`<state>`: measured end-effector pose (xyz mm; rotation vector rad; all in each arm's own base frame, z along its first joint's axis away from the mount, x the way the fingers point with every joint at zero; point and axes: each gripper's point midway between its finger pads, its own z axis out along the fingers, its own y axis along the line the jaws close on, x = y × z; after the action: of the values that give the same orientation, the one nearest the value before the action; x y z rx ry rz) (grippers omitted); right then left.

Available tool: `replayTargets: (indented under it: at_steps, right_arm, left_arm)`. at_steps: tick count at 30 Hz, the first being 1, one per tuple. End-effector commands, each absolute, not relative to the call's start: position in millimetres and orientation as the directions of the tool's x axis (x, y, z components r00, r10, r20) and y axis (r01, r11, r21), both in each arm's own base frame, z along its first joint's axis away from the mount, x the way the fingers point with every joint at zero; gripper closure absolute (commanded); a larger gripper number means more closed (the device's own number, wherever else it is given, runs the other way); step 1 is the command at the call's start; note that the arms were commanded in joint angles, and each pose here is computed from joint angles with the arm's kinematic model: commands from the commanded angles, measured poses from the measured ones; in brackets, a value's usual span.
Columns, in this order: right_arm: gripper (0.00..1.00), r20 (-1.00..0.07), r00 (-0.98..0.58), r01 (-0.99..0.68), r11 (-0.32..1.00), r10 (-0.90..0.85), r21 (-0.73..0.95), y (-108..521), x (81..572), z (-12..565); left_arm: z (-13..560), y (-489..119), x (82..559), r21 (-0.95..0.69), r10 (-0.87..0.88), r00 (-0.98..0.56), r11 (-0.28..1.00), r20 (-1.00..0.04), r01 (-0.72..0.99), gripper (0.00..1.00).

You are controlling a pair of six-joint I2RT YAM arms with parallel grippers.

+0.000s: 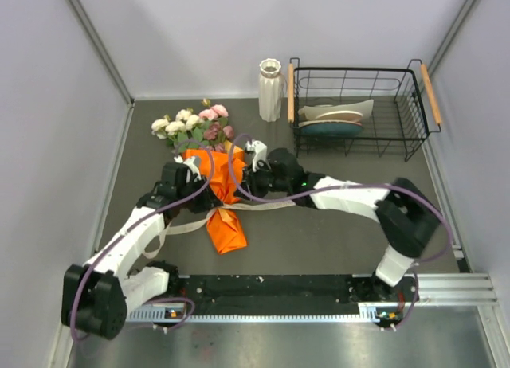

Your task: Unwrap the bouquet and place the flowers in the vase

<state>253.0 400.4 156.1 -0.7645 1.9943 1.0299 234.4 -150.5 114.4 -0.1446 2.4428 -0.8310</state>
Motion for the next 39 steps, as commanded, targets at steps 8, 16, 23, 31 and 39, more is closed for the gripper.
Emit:
replayTargets:
  at_steps: [8,16,23,31,39]
  right_arm:
    - [0.95,-0.603,-0.789,-0.613,0.201,-0.113,0.764,483.0,226.9,118.7]
    - [0.92,-0.57,-0.787,-0.616,0.327,-0.236,0.716,463.9,216.1,69.5]
    - [0.79,-0.701,-0.648,-0.76,0.316,-0.297,0.568,475.7,240.6,134.1]
    - [0.75,-0.616,-0.713,-0.698,0.258,-0.335,0.668,493.0,216.9,105.1]
    - [0.81,-0.487,-0.765,-0.636,0.379,-0.422,0.672,457.3,193.5,30.3]
  left_arm:
    - [74.1,-111.5,280.6,-0.463,-0.426,-0.739,0.869,-0.522,-0.174,0.93]
    - [33.0,-101.8,273.5,-0.42,-0.454,-0.754,0.87,-0.475,-0.259,0.97]
    - [34.4,-108.7,266.8,-0.488,-0.498,-0.732,0.834,-0.465,-0.257,0.98]
    - [43.1,-113.0,270.7,-0.522,-0.516,-0.718,0.817,-0.468,-0.247,0.97]
    - [46.3,-116.1,274.3,-0.532,-0.513,-0.722,0.813,-0.464,-0.235,0.97]
